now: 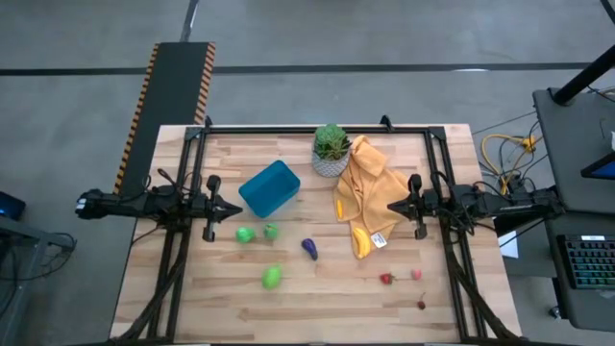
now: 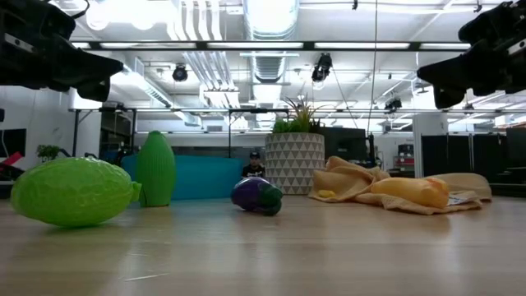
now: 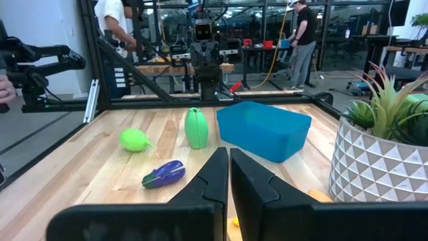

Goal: Pick and placing Produce into tupperware
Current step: Put the yellow corn into the blue bin

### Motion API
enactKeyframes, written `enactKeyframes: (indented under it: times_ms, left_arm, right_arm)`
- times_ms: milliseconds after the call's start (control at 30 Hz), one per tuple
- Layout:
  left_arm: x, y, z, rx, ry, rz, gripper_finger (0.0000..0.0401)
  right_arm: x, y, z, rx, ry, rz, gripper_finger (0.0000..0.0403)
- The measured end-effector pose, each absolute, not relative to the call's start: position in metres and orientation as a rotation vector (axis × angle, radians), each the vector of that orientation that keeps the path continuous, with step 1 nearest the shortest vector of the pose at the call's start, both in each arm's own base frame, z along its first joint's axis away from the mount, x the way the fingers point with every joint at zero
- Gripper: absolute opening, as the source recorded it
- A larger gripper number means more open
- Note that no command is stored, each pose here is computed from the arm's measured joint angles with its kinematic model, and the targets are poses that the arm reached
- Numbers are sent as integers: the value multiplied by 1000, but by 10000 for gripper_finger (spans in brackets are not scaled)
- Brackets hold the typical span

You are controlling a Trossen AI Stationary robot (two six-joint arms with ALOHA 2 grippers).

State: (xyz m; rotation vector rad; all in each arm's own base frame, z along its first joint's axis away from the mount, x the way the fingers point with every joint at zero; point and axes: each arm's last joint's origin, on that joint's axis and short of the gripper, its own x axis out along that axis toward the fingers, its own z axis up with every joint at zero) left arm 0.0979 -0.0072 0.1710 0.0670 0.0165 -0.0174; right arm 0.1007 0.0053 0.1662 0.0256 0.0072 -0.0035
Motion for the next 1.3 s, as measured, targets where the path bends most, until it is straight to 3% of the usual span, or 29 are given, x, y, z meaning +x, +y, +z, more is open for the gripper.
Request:
enactKeyframes:
  times_ms: [333, 467, 733, 867, 1067, 1200, 1300]
  left_arm:
    - [97, -6, 184, 97, -117, 27, 0]
    - [97, -5, 187, 101, -148, 62, 10]
    - [96, -3, 193, 86, -205, 141, 120]
    - [95, -3, 203, 67, -304, 143, 168]
    - [88, -2, 221, 26, -503, 149, 192]
    - [88, -3, 222, -19, -519, 112, 192]
    - [90, -4, 221, -11, -506, 100, 193]
  right_arm:
    - [98, 4, 189, -74, -226, -53, 10]
    - [97, 5, 193, -108, -273, -38, 37]
    - [98, 6, 200, -160, -338, -12, 167]
    - [94, 6, 212, -170, -467, -28, 203]
    - [82, 5, 231, -89, -711, -26, 210]
    - [82, 5, 231, 38, -703, 32, 206]
    - [87, 6, 227, 6, -651, 34, 206]
